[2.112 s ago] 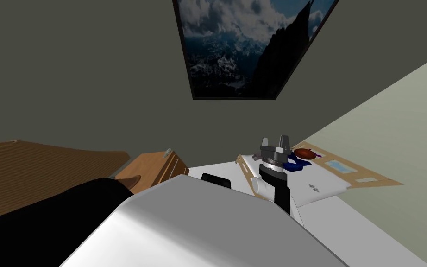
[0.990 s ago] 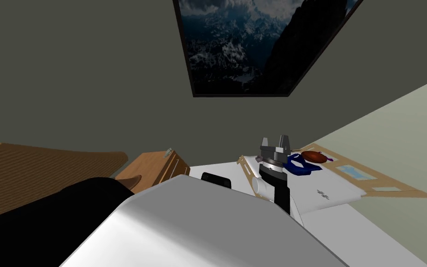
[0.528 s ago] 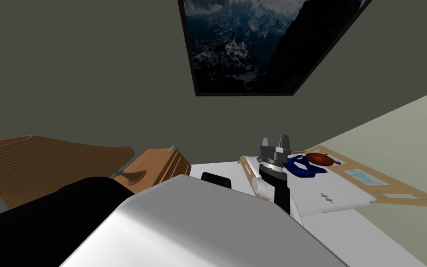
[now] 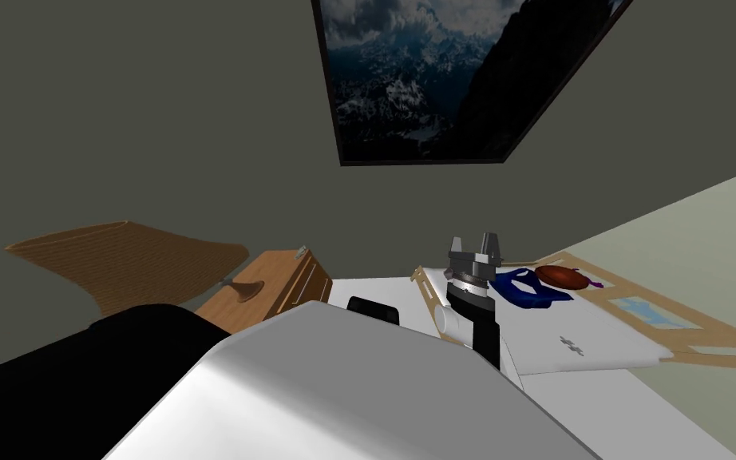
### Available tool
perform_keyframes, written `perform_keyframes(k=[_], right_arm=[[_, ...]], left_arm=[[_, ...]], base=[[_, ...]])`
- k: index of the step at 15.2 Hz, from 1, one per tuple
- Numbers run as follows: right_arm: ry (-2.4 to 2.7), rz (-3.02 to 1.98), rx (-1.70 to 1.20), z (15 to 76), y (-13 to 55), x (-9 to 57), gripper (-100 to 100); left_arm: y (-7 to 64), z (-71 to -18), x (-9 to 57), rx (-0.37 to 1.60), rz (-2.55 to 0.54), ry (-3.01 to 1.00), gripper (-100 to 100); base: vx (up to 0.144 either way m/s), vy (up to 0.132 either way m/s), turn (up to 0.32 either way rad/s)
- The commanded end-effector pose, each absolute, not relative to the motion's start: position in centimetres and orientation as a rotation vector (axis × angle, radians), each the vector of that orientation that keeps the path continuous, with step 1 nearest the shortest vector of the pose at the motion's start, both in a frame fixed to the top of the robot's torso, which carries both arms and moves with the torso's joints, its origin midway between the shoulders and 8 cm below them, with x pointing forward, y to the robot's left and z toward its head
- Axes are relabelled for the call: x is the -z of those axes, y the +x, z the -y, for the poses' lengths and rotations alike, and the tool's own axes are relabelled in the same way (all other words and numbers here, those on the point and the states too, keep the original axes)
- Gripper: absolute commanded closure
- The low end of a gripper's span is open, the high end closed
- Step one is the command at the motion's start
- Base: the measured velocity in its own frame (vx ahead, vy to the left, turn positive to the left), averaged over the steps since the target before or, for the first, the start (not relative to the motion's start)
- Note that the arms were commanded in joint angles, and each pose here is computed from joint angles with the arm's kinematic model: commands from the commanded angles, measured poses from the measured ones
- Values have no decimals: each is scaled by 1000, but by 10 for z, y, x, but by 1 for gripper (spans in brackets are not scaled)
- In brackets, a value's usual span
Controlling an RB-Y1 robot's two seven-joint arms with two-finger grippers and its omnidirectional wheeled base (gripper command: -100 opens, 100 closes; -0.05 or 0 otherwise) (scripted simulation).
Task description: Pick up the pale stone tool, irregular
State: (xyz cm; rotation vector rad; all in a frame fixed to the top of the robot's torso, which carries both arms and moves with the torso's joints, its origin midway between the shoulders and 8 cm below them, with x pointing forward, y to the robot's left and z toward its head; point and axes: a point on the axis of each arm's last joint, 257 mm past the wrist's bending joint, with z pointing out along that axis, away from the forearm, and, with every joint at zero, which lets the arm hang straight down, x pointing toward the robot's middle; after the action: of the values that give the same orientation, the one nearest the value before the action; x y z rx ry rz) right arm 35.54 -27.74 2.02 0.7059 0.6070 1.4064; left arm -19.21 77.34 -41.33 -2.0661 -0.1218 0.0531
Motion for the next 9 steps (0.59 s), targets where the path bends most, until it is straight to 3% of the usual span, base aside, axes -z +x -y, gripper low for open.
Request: perform_keyframes(k=[1,6,9], right_arm=[[706,-607,-1406,277,355,-20,0],[706,-607,-1406,277,355,-20,0],[706,-607,-1406,277,355,-20,0]], left_arm=[[-184,-777,416,-52,114,-2066,-100],[-131,-797,409,-26,76,-2064,-100],[-134,-799,407,-40,83,-2064,-100]], base=[[-38,-11,0],[-56,-19,71],[-65,-24,56]])
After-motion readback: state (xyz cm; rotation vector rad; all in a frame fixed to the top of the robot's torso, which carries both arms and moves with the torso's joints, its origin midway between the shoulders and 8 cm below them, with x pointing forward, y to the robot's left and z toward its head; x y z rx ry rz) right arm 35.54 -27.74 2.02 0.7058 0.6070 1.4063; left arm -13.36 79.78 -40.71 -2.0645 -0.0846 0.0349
